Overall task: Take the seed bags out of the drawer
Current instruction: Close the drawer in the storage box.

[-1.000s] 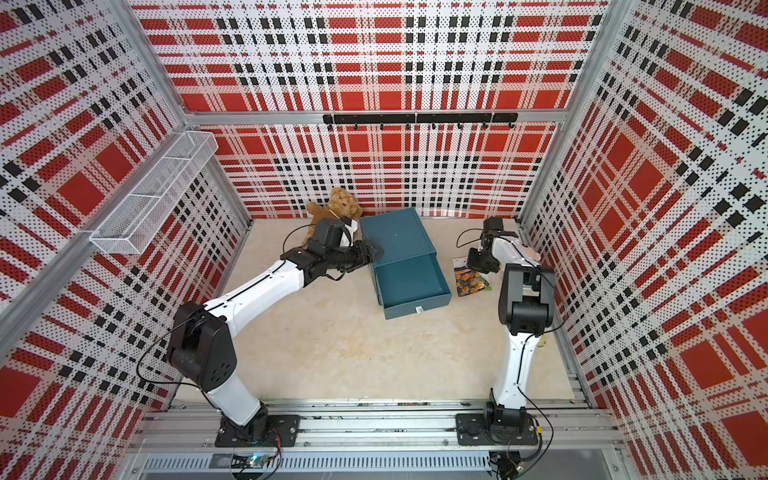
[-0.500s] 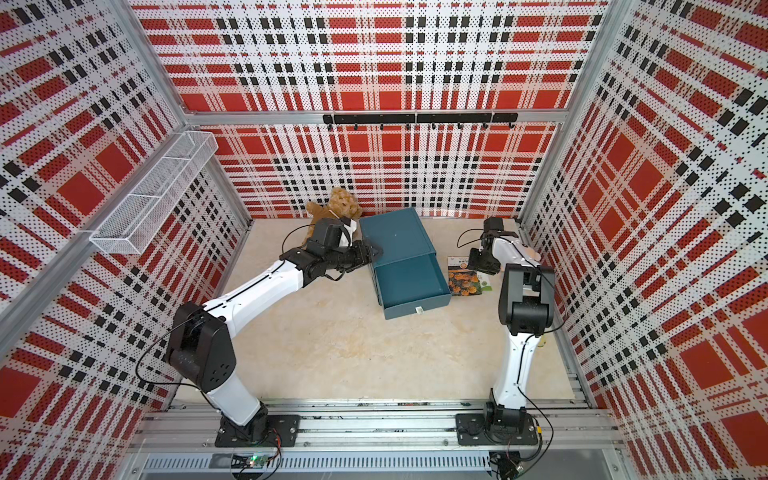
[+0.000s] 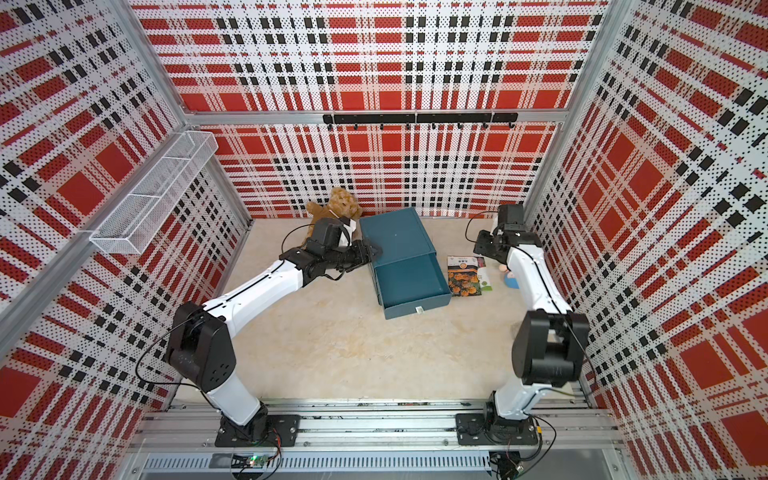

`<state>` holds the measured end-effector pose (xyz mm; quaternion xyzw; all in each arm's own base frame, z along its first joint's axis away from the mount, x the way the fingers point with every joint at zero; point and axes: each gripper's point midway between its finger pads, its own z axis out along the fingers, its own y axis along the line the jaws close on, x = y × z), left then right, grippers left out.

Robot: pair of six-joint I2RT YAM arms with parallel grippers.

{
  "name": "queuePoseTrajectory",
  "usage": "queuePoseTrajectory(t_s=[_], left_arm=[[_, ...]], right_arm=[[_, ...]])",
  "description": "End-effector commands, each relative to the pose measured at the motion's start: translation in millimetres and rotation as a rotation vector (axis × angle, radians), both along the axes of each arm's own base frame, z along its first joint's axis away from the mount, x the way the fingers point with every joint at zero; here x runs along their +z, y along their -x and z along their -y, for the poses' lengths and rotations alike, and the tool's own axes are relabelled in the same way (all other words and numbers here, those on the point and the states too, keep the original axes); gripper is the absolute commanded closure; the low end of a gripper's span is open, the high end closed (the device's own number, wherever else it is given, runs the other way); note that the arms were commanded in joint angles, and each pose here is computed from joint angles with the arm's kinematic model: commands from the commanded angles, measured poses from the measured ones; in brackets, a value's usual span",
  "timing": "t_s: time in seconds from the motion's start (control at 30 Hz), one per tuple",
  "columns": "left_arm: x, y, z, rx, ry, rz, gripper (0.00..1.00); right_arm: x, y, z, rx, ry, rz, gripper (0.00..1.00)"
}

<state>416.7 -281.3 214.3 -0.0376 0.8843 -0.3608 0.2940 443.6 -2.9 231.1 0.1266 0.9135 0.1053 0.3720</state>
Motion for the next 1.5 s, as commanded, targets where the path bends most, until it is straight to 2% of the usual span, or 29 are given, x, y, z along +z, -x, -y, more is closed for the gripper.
queuePoseTrajectory(t_s=[0.0,0.13,0.23,0.33,0.4,0.5,0.73,0.9,0.93,0.97,1.47], left_arm=[[-58.3,17.5,-29.5,0.048,-0.155,-0.158,0.30],[-55.8,16.5,-29.4,0.050,-0.157,-0.149,0.30],[-54.5,15.7,-29.2,0.054,-0.156,-0.146,0.30],[-55.0,16.1,-27.1,0.049,-0.156,-0.148,0.30],[-55.8,16.5,-25.6,0.045,-0.155,-0.150,0.30],[-57.6,17.9,-23.7,0.037,-0.155,-0.154,0.30],[-56.4,17.3,-18.6,0.030,-0.156,-0.149,0.30],[-55.5,18.8,-20.5,0.035,-0.158,-0.147,0.30],[-56.6,19.4,-20.9,0.036,-0.159,-0.150,0.30],[-56.7,19.9,-21.0,0.036,-0.159,-0.150,0.30],[-56.9,19.9,-20.3,0.041,-0.157,-0.154,0.30]], right_arm=[[34.6,29.4,-31.2,0.076,-0.093,0.110,0.52],[65.8,81.4,-68.7,0.215,-0.194,0.229,0.58],[92.0,122.4,-91.3,0.315,-0.288,0.343,0.59],[106.5,158.1,-105.7,0.396,-0.357,0.393,0.61],[108.9,176.9,-115.5,0.451,-0.407,0.391,0.65],[104.1,200.3,-126.2,0.506,-0.474,0.370,0.65],[48.2,235.4,-141.4,0.573,-0.576,0.215,0.62],[13.2,244.2,-143.9,0.542,-0.621,0.124,0.66],[9.7,242.7,-143.7,0.529,-0.625,0.119,0.71],[6.5,241.5,-144.6,0.525,-0.632,0.113,0.72],[-11.3,202.6,-151.4,0.479,-0.556,0.094,0.67]])
